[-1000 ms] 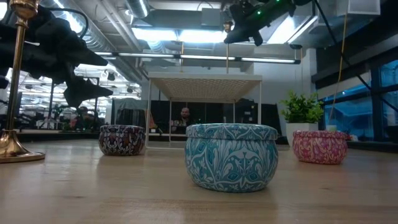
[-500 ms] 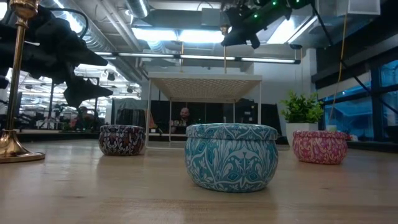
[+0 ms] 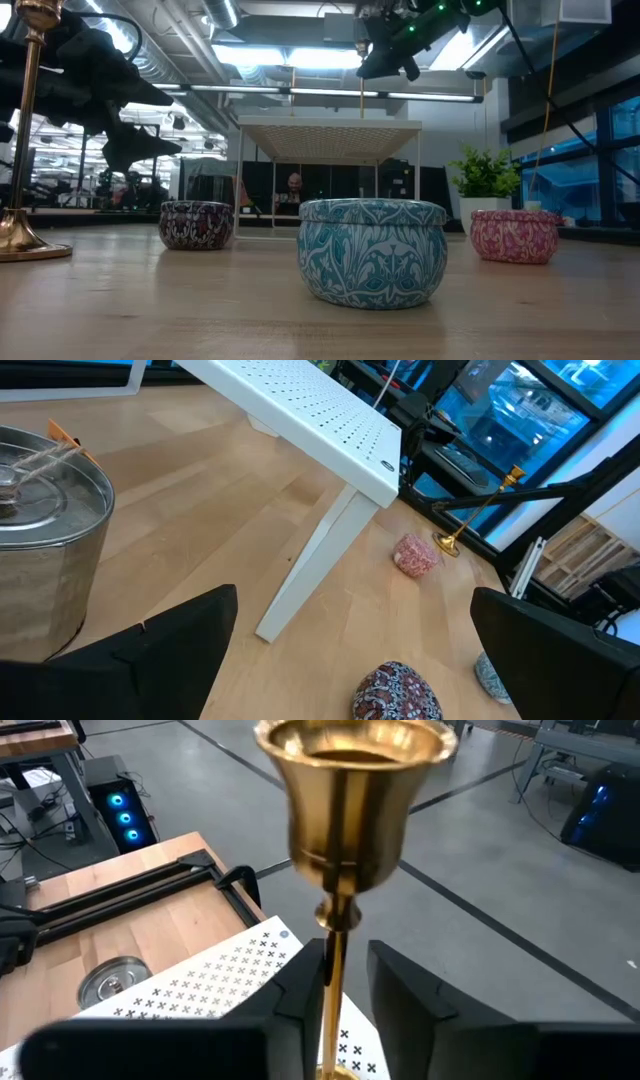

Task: Pick & Place candle stick holders
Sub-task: Put the top right gold candle holder on the shelf, then put the right gold candle holder on the shelf

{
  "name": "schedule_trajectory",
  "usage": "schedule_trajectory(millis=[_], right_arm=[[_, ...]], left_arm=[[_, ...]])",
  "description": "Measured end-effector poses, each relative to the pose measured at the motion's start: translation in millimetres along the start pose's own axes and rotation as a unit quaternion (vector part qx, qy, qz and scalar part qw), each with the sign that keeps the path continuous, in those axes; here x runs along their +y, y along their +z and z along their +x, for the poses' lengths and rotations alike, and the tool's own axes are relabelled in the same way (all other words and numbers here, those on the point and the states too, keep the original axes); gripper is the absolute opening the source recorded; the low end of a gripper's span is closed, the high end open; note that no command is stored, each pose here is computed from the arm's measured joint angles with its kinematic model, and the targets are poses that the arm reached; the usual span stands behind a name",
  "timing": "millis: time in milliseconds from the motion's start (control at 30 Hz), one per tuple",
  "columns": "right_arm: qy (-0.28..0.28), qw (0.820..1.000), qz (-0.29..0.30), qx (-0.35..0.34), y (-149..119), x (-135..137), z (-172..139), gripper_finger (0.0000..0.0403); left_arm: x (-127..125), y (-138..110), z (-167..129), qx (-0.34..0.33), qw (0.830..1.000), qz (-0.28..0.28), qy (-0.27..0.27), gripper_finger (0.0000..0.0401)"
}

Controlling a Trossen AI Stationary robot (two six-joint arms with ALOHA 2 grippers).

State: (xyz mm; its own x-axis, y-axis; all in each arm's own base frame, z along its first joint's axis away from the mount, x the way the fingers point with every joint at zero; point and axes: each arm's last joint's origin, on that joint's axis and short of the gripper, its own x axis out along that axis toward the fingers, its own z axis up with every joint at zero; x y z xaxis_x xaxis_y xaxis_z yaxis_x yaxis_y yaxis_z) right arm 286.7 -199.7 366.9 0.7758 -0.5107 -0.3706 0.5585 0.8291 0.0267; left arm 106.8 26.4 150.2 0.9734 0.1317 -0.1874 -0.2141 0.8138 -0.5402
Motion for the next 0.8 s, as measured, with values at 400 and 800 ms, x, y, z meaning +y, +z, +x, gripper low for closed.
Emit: schedule_trajectory(millis=[400, 800], right_arm=[[0.0, 1.0, -0.009, 0.007, 8.7, 1.3, -41.3, 0.0212], [0.026, 0.988, 0.0, 0.15, -12.7, 16.3, -99.2, 0.024]], left_arm=[[0.1, -0.1, 0.0, 0.0, 1.0, 0.0, 0.0, 0.04], [0.1, 0.0, 0.0, 0.0, 1.0, 0.0, 0.0, 0.04]])
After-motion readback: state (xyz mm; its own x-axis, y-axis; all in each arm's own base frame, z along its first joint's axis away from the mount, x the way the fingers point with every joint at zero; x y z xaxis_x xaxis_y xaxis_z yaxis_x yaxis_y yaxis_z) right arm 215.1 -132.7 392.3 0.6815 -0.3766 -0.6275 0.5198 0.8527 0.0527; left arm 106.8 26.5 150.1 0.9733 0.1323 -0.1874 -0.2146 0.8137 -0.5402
